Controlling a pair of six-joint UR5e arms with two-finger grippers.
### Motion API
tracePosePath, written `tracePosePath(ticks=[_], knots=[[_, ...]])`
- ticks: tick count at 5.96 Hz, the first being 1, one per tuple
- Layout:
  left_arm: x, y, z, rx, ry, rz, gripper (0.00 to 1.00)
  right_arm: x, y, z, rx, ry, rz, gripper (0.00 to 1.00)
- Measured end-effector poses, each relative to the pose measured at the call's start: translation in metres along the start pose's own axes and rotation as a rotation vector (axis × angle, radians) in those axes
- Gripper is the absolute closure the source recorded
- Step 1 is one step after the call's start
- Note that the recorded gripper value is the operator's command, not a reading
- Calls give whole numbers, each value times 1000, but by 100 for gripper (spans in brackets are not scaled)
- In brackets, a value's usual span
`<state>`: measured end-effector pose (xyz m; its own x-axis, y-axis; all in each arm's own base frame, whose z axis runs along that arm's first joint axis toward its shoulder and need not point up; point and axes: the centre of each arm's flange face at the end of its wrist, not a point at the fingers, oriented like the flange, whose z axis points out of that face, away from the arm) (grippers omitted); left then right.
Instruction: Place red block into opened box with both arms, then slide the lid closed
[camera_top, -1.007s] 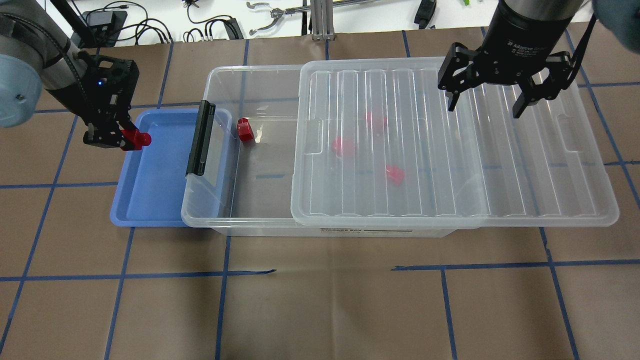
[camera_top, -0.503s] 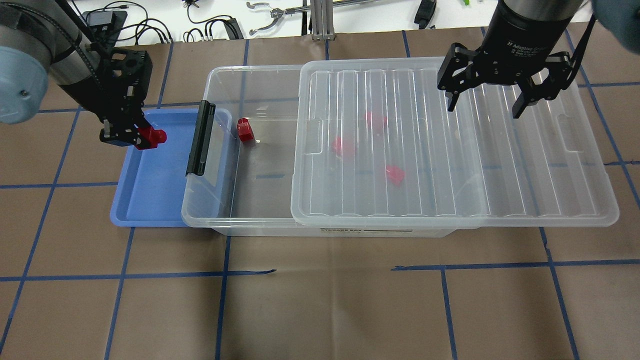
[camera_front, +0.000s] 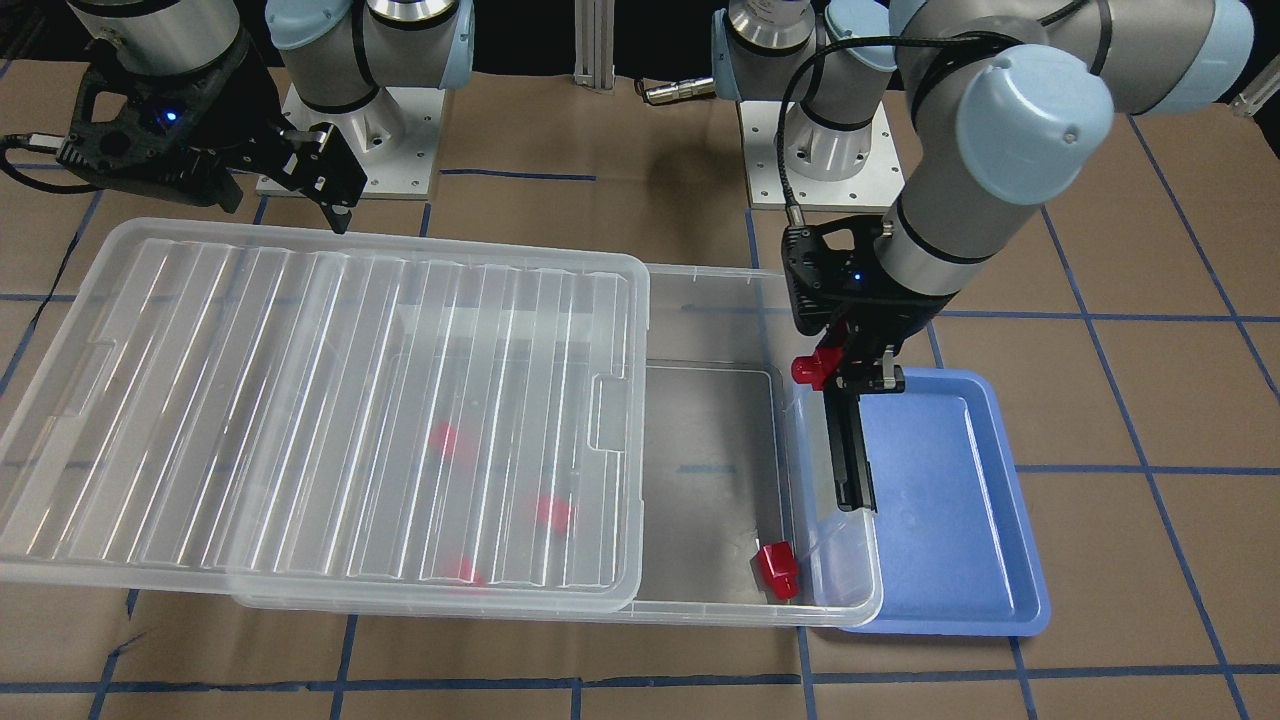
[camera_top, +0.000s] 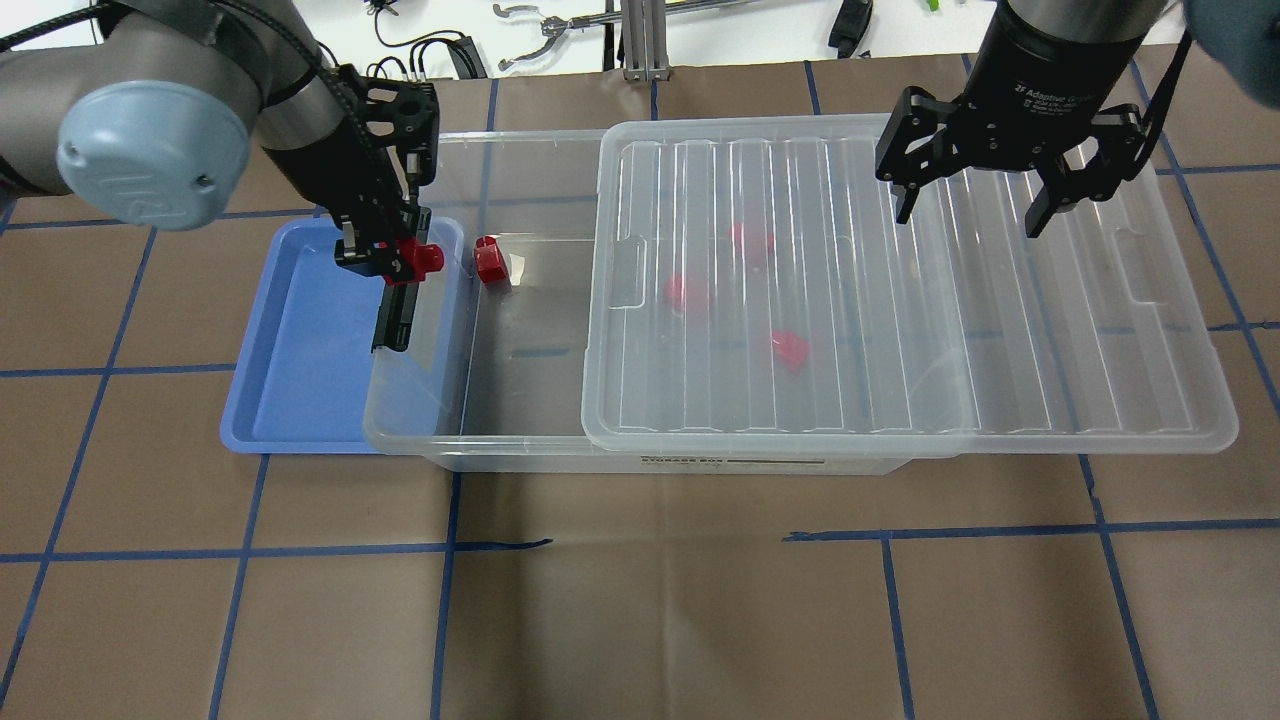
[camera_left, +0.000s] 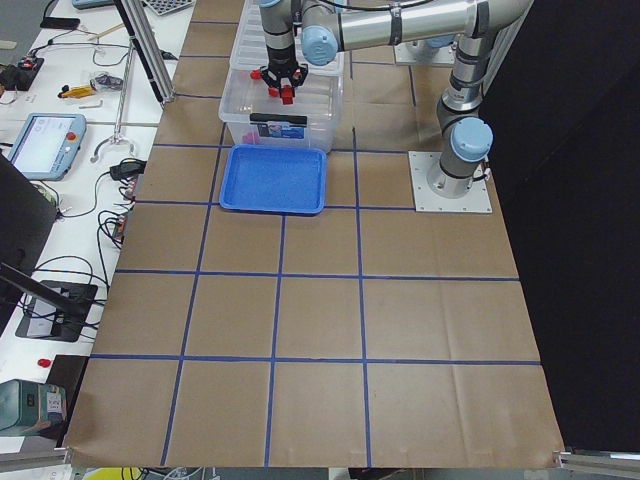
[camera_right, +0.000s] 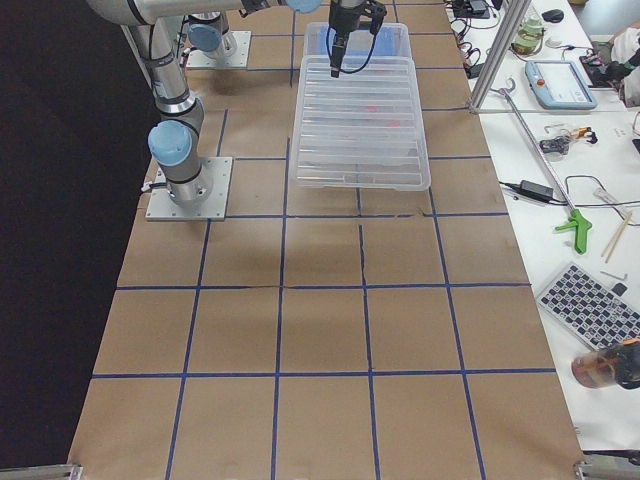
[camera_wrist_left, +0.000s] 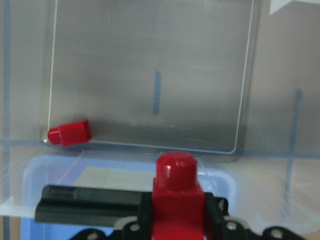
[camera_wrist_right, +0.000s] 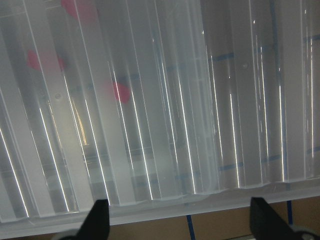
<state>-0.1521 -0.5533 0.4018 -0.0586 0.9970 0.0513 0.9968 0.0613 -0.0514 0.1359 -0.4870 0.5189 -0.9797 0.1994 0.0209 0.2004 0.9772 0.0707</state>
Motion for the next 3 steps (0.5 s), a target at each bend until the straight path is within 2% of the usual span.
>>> tracePosePath(ticks=[2, 3], knots=[[0, -35, 15, -9, -2, 9, 96, 0, 0, 0, -2, 0, 0, 0], [-2, -40, 34, -6, -12, 13, 96, 0, 0, 1, -2, 0, -1, 0]])
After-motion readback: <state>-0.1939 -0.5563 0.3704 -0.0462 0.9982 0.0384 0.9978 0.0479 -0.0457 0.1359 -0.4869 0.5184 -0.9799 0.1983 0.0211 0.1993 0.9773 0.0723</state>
